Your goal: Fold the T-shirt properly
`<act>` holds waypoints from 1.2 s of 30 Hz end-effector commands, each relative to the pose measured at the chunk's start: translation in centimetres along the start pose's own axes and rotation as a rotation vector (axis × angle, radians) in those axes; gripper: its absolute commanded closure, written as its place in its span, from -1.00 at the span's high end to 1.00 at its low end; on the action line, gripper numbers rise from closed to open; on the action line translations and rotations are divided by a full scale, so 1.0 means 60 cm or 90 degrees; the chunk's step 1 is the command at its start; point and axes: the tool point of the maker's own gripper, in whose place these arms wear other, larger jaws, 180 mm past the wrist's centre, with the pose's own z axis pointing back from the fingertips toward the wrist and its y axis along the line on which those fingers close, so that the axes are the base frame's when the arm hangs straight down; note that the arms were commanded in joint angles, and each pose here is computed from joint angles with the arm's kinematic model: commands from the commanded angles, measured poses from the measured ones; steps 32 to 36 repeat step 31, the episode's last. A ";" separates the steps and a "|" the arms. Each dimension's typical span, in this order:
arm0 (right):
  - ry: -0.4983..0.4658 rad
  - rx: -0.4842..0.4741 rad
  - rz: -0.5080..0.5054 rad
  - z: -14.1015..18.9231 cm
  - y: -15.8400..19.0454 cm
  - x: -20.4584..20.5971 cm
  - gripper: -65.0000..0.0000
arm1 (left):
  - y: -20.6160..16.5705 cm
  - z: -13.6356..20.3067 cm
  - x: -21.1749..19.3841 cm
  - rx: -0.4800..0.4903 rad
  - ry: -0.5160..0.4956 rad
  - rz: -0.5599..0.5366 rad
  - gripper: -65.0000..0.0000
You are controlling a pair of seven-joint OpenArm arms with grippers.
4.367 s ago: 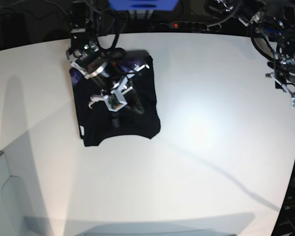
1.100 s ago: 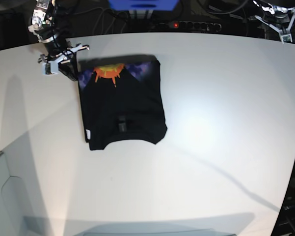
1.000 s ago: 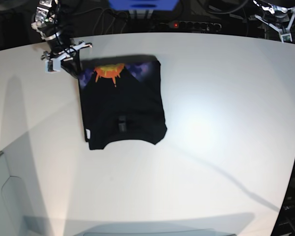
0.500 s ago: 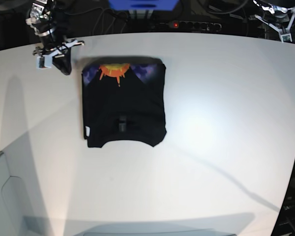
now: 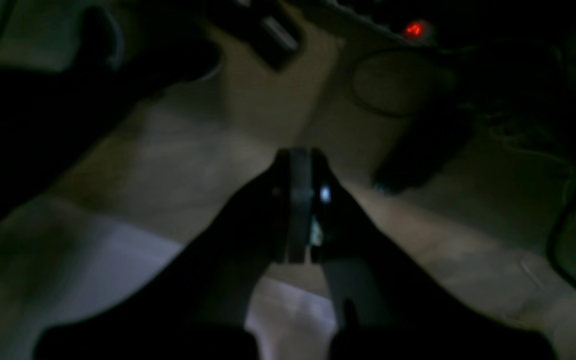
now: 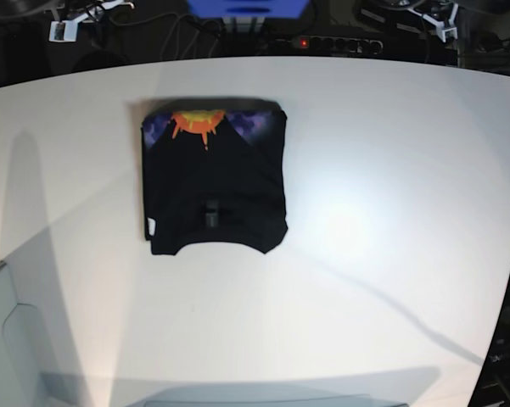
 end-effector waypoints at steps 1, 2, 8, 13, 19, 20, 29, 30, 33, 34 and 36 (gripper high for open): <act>0.003 0.007 -0.010 0.007 0.003 -0.012 -1.00 | -0.009 -0.013 0.002 -0.025 -0.003 -0.009 -1.00; 0.020 0.013 -0.022 0.005 0.008 -0.030 -1.00 | -0.029 -0.031 0.001 -0.054 -0.001 -0.012 -1.00; 0.141 0.031 -0.039 -0.038 0.015 -0.156 -1.00 | -0.124 -0.116 -0.016 -0.145 -0.013 0.006 -1.00; 0.226 0.027 -0.053 -0.091 0.029 -0.264 -1.00 | -0.180 -0.156 -0.056 -0.096 -0.024 0.011 -1.00; 0.247 -0.051 -0.060 -0.121 0.011 -0.361 -1.00 | -0.242 -0.167 -0.085 -0.049 -0.019 -0.092 -1.00; 0.244 -0.076 -0.055 -0.125 0.002 -0.370 -1.00 | -0.256 -0.166 -0.092 -0.048 -0.016 -0.095 -1.00; 0.250 -0.104 0.242 -0.160 0.022 -0.370 -1.00 | -0.300 -0.163 -0.121 -0.062 -0.001 -0.102 -1.00; 0.244 -0.105 0.267 -0.174 0.028 -0.359 -1.00 | -0.298 -0.163 -0.122 -0.061 0.001 -0.102 -1.00; 0.246 -0.106 0.286 -0.184 0.030 -0.352 -1.00 | -0.295 -0.163 -0.122 -0.059 0.001 -0.102 -1.00; 0.246 -0.106 0.286 -0.184 0.030 -0.352 -1.00 | -0.295 -0.163 -0.122 -0.059 0.001 -0.102 -1.00; 0.246 -0.106 0.286 -0.184 0.030 -0.352 -1.00 | -0.295 -0.163 -0.122 -0.059 0.001 -0.102 -1.00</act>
